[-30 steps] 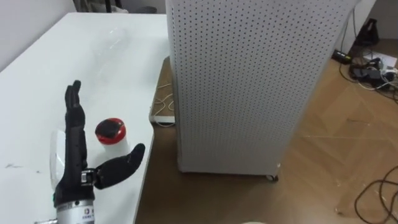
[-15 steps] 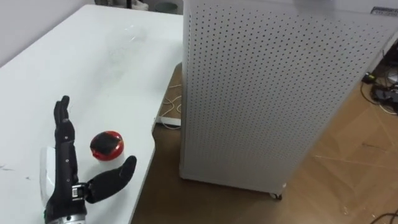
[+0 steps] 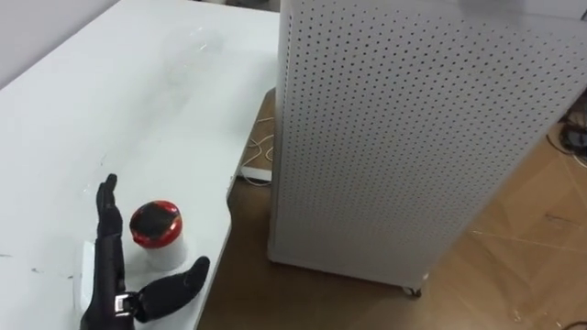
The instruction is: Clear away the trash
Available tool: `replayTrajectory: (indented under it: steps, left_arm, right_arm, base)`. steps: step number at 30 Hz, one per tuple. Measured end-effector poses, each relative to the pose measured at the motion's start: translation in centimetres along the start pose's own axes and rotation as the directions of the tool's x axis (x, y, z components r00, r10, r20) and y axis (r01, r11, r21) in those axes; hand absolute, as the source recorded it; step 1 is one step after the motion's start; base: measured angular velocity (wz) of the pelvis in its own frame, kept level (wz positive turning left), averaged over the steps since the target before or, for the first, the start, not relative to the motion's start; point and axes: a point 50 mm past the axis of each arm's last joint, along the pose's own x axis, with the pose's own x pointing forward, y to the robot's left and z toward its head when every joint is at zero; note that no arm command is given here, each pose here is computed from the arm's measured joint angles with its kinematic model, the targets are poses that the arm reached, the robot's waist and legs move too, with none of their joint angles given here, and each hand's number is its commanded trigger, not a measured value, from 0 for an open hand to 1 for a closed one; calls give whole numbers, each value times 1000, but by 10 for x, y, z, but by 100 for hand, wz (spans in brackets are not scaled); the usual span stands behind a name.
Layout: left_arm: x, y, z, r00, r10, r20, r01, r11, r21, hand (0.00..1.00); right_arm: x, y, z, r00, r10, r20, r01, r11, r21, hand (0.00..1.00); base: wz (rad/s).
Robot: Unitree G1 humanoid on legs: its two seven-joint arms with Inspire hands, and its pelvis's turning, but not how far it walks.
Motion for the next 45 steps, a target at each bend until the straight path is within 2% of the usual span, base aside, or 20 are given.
replayTrajectory:
  steps: [4, 6, 7, 13, 18, 27, 36, 45]
  left_arm:
    - [-4, -2, -10, 998, -10, -63, 9, 1000, -20, 0]
    - [-3, -16, -10, 996, -42, -77, 37, 997, -62, 0]
    - [-4, -16, -13, 995, -45, -85, 40, 998, -58, 0]
    - [-2, -8, -23, 994, -19, -108, 16, 999, -35, 0]
    - [-2, -3, -30, 990, 14, -140, -17, 1000, -19, 0]
    - [-4, 2, -37, 982, 83, -172, -83, 997, 9, 0]
    - [-5, 3, -39, 967, 134, -214, -146, 988, -40, 0]
    - [-4, 2, -39, 968, 133, -211, -145, 988, -43, 0]
  right_arm:
    - [1, 1, 2, 1000, 2, 6, -2, 1000, -3, 100]
    - [-2, -5, -5, 999, -36, -16, 37, 999, 35, 100]
    - [-2, -4, -8, 999, -37, -33, 38, 999, 35, 100]
    - [0, 1, 5, 1000, -12, 17, 12, 1000, 2, 100]
    - [-4, 3, -10, 1000, -2, -30, 3, 1000, 15, 100]
    - [-4, 5, -11, 1000, 6, -31, -6, 1000, -5, 100]
    - [-5, 7, -10, 1000, 26, -14, -26, 1000, 1, 100]
    - [-5, 8, -9, 999, 33, -12, -33, 999, 0, 100]
  base:
    - [13]
    - [57]
    - [16]
    - [-28]
    - [-2]
    - [-7]
    - [0]
    - [0]
